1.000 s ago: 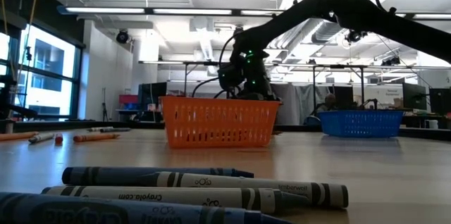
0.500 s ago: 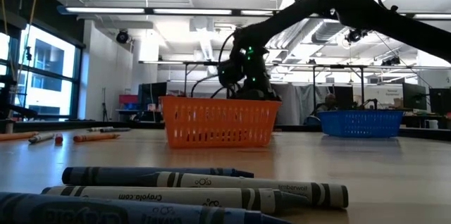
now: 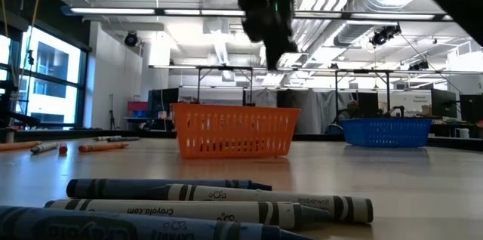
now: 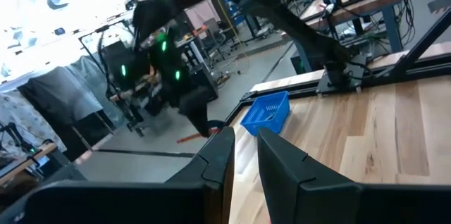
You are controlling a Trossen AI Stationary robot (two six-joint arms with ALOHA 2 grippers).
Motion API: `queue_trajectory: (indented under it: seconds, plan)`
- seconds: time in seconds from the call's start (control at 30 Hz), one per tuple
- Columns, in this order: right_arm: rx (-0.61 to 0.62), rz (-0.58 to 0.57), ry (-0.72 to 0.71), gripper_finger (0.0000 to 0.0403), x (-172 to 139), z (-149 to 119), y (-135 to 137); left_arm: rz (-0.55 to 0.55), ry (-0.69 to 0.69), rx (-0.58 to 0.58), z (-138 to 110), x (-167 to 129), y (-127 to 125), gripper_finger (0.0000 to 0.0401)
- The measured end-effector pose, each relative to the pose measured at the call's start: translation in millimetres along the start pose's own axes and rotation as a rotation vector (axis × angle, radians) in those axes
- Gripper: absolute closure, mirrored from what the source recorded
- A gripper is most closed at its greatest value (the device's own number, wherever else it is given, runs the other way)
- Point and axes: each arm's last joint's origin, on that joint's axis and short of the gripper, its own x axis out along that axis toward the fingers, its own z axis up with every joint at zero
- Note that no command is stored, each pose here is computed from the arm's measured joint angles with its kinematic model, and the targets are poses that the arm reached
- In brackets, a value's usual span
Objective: Sort crayons
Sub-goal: Put the orange crayon into the orange bin
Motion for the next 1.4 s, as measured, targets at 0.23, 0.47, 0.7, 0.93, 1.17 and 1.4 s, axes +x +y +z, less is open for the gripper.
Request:
queue_trajectory:
  seconds: [0.23,0.47,0.7,0.93,1.17,1.4]
  plan:
    - [-0.26,0.11,-0.141,0.04,-29,-28,116,0.0,0.0,0.0,0,0,0,0.035]
    - [-0.431,0.033,-0.164,0.04,-19,-68,205,0.0,0.0,-0.007,0,0,0,0.035]
    - [-0.418,-0.122,-0.259,0.04,3,-84,233,0.0,0.0,-0.08,-2,0,0,0.035]
    - [-0.352,-0.178,-0.213,0.04,66,-86,217,-0.001,0.0,-0.089,-10,0,-6,0.035]
    - [-0.24,-0.201,-0.237,0.04,118,-86,187,-0.001,0.0,-0.071,-10,0,-6,0.035]
    - [-0.213,-0.108,-0.285,0.04,141,-86,178,0.0,0.0,-0.072,-10,0,-6,0.035]
